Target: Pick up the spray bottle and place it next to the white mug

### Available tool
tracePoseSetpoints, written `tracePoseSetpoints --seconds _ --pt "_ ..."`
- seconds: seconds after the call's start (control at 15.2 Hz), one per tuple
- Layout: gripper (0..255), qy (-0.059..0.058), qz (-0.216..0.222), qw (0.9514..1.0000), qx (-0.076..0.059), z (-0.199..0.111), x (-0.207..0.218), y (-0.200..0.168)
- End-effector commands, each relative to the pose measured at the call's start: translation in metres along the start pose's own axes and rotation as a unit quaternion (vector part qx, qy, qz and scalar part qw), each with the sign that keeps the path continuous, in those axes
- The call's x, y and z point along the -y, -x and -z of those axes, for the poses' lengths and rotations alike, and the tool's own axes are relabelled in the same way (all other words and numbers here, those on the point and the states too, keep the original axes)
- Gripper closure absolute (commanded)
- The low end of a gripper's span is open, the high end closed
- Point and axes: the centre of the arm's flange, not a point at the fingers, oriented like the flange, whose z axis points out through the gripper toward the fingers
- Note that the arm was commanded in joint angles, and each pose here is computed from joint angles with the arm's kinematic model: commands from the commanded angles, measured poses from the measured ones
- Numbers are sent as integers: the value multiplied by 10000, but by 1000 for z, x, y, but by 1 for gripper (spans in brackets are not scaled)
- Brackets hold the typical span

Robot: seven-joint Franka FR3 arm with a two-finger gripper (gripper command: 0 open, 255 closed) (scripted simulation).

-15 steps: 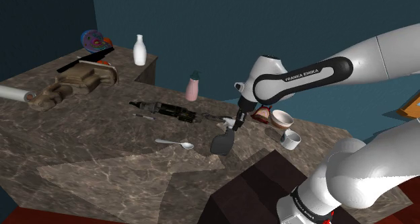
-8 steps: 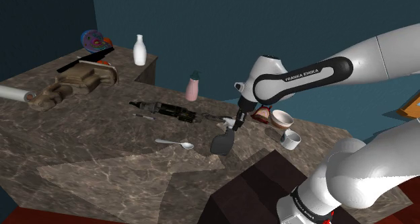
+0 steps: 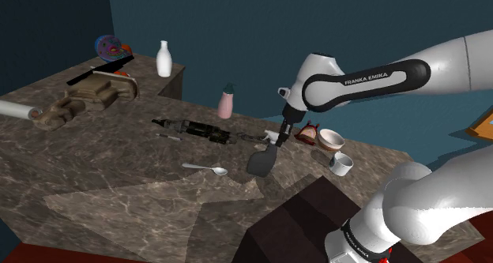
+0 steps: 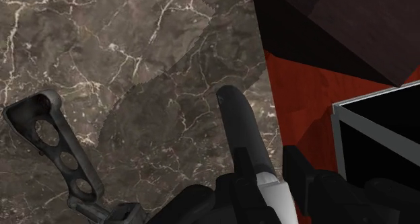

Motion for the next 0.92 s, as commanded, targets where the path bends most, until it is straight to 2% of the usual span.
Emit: tracePoseSetpoints --seconds 0.0,0.86 --pt "255 -1 -1 10000 3 10 0 1" --pt "255 -1 -1 10000 3 79 5 -3"
